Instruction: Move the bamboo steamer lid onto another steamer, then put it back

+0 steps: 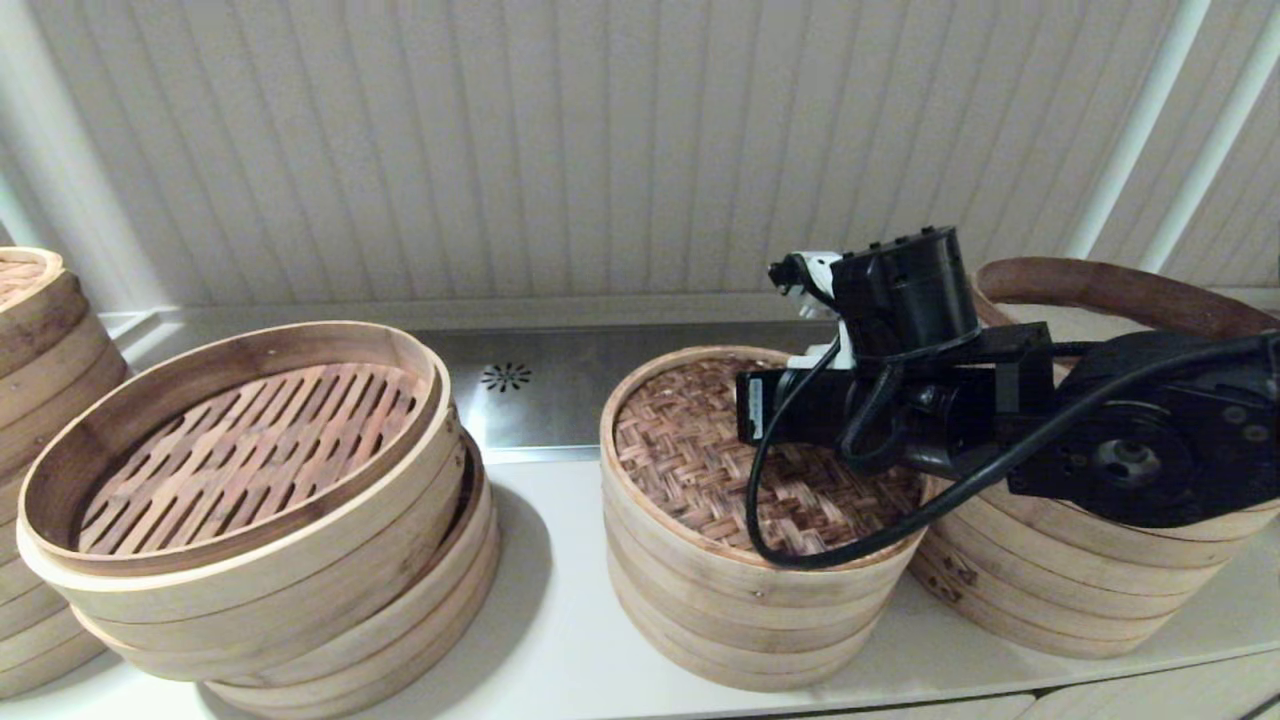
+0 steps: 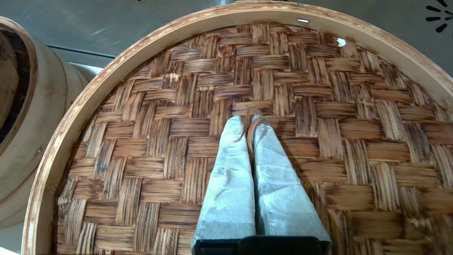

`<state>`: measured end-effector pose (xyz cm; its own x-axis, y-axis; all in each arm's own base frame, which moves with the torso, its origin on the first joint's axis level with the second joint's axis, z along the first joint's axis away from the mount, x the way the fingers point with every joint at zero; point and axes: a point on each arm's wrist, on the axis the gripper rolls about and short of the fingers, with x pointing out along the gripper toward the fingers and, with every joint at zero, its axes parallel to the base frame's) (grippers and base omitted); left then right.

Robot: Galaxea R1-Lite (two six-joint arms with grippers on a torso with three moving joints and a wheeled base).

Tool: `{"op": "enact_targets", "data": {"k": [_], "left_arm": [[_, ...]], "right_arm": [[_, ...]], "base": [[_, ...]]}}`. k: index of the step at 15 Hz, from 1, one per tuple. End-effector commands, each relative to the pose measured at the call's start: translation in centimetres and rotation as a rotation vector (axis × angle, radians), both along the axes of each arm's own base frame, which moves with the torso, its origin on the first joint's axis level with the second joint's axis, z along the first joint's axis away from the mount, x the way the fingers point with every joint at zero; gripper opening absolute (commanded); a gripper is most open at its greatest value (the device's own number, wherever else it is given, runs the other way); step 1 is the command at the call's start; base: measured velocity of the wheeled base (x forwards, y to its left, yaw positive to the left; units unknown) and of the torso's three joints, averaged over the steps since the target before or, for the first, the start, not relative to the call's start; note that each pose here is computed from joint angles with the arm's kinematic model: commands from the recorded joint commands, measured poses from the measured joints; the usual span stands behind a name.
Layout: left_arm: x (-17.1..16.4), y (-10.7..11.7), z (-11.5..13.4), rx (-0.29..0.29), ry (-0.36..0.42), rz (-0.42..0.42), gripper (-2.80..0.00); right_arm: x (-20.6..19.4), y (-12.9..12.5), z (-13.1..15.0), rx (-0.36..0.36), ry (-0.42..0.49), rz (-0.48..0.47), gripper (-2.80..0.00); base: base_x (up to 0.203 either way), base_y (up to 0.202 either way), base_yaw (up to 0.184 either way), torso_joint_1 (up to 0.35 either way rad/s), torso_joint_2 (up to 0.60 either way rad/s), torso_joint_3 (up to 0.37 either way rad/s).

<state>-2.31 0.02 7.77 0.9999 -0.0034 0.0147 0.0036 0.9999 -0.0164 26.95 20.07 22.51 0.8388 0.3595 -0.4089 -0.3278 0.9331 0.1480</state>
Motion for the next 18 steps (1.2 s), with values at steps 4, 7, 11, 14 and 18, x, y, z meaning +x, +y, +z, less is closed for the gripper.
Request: {"op": "enact_targets", "data": {"k": [4, 7, 11, 14, 18], "left_arm": [[0.0, 0.0, 0.0, 0.0, 0.0, 0.0, -2.8], [0.0, 0.0, 0.0, 0.0, -0.001, 0.0, -2.8], [0.0, 0.0, 0.0, 0.0, 0.0, 0.0, -2.8], [0.0, 0.0, 0.0, 0.0, 0.0, 0.0, -2.8], [0.0, 0.0, 0.0, 0.0, 0.001, 0.0, -2.8]], "right_arm": [[0.0, 0.3, -0.3, -0.002, -0.001, -0.001, 0.0], [-0.4, -0.2, 0.9, 0.02, -0.035, -0.004, 0.0], [-2.7, -2.6, 4.8, 0.063, -0.142, -0.012, 0.0], [-5.5, -5.8, 8.0, 0.083, -0.229, -0.037, 0.0], [-10.2, -11.3, 11.1, 0.061, -0.327, -0.12, 0.0]], "base": [[0.0, 0.0, 0.0, 0.0, 0.0, 0.0], [0.0, 0.0, 0.0, 0.0, 0.0, 0.0], [0.0, 0.0, 0.0, 0.0, 0.0, 0.0], [0.0, 0.0, 0.0, 0.0, 0.0, 0.0], [0.0, 0.0, 0.0, 0.0, 0.0, 0.0]]}}
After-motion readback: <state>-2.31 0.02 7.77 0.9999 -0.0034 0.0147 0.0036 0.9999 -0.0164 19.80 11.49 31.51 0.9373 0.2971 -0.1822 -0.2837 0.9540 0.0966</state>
